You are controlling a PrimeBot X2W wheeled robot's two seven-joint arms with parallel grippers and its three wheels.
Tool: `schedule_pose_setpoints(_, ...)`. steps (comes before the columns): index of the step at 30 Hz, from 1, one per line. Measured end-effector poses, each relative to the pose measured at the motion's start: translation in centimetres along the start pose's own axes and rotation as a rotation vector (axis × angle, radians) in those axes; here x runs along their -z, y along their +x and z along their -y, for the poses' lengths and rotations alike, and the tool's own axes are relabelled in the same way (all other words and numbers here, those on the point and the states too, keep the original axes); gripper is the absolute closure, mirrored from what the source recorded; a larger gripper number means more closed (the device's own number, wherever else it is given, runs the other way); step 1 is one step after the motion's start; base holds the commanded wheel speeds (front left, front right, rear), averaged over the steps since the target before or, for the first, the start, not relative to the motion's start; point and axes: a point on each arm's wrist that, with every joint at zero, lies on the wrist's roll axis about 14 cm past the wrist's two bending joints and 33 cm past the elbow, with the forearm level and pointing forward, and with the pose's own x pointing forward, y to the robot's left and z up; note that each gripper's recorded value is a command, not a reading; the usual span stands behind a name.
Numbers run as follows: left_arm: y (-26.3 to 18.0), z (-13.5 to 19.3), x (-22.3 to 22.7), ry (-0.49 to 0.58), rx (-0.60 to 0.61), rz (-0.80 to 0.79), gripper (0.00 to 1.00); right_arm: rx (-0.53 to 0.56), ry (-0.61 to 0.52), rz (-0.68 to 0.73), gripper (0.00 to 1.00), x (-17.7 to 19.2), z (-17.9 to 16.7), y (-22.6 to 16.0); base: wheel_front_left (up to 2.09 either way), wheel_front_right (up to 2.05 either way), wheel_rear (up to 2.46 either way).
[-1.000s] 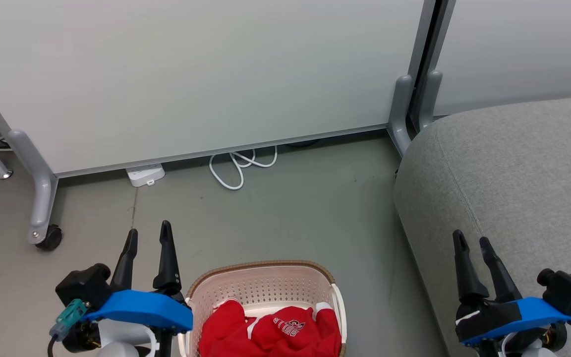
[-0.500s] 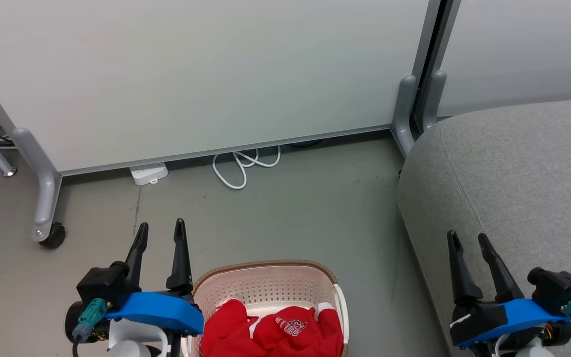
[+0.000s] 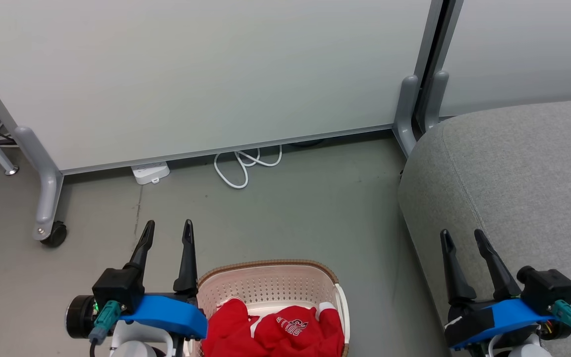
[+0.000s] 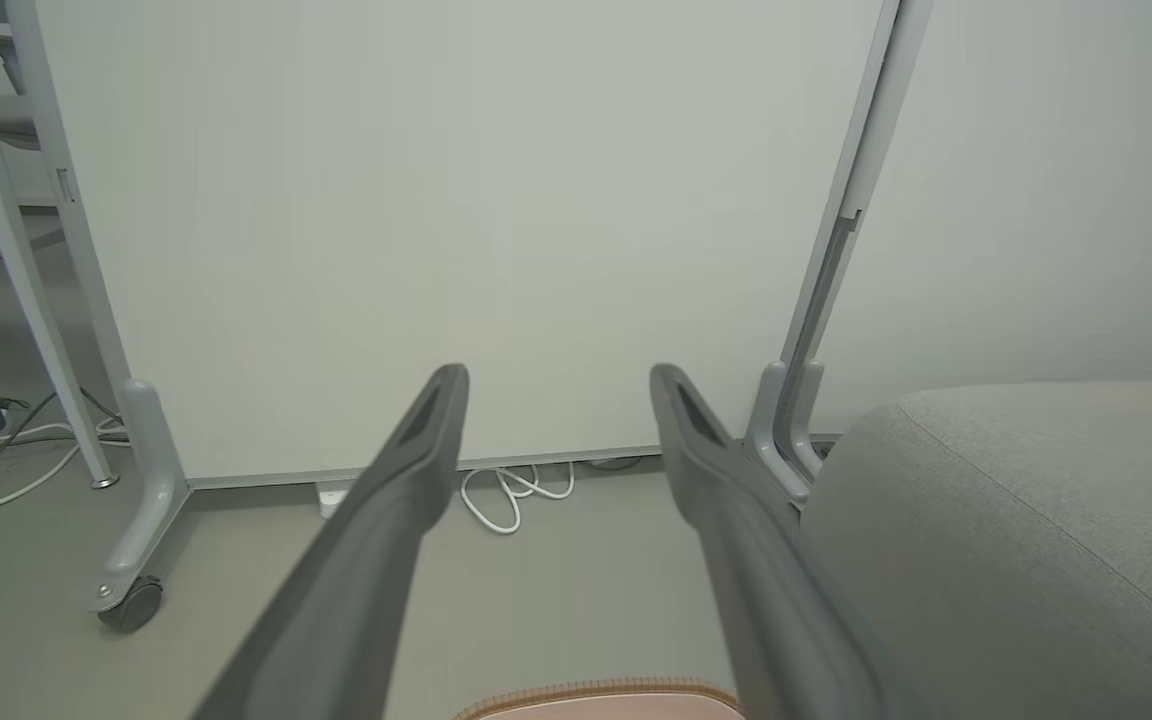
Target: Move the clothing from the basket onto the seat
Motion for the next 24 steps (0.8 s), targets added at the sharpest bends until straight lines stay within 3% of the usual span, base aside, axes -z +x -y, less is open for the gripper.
schedule_pose_setpoints(24,-0.2,0.8,0.6,0.165,0.05,0.004,0.0,-0.056,-0.172,0.007,0.0,0.2,-1.0,0.0,0.0,0.0,0.0)
